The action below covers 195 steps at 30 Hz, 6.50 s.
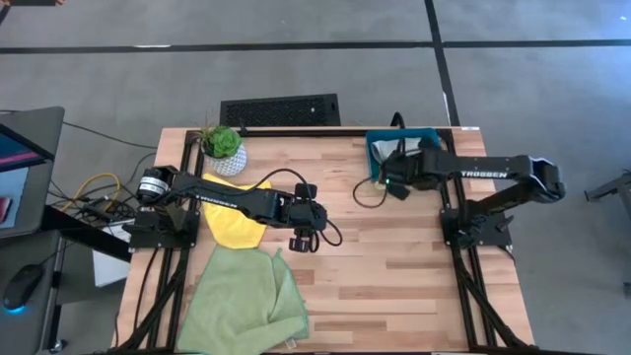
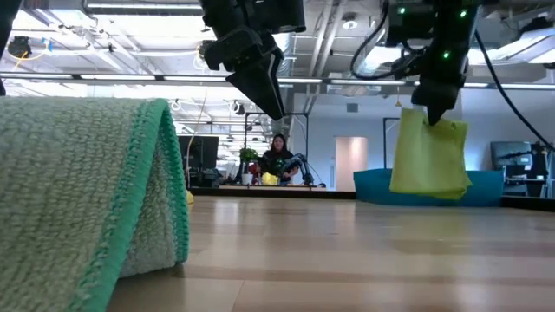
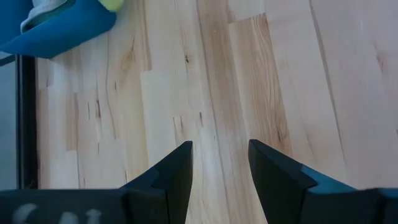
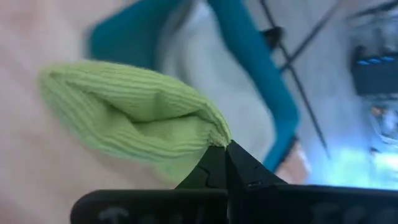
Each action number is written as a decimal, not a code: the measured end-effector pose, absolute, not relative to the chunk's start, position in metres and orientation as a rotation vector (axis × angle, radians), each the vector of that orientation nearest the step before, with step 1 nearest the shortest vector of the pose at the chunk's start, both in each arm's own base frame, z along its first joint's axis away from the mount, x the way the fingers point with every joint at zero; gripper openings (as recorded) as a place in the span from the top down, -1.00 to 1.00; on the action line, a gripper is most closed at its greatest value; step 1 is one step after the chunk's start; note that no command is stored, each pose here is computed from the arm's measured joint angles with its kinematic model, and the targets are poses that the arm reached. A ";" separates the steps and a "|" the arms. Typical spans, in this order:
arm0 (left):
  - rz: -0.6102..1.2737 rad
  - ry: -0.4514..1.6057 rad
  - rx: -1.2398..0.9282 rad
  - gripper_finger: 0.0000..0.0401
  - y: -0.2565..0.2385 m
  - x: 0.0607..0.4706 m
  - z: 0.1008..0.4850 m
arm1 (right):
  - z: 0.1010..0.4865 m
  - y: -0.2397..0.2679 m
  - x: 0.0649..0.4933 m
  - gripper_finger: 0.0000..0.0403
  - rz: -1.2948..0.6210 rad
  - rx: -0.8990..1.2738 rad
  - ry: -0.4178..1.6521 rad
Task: Fold microfiber towels
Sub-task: Put the light green microfiber towel into the blue bin, then fold the yellow microfiber towel
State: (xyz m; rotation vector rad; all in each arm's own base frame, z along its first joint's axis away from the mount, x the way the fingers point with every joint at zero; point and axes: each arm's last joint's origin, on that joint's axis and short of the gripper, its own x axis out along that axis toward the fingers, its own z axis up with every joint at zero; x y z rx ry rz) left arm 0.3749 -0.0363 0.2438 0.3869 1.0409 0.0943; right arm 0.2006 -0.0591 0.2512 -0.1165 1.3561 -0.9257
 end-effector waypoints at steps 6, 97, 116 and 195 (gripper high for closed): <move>0.094 1.040 0.387 0.26 -0.036 0.375 0.244 | 0.253 -0.089 0.195 0.98 -0.992 -0.168 1.384; 0.813 1.321 -0.272 0.26 -0.024 0.222 0.141 | 0.294 0.033 0.277 -0.12 -0.229 -0.324 0.789; 0.527 1.003 -0.298 0.26 -0.005 0.258 0.135 | 0.294 0.033 0.276 -0.12 -0.243 -0.293 0.789; 0.434 1.051 0.031 0.26 -0.026 0.318 0.195 | 0.256 0.040 0.281 -0.12 -0.036 -0.284 0.835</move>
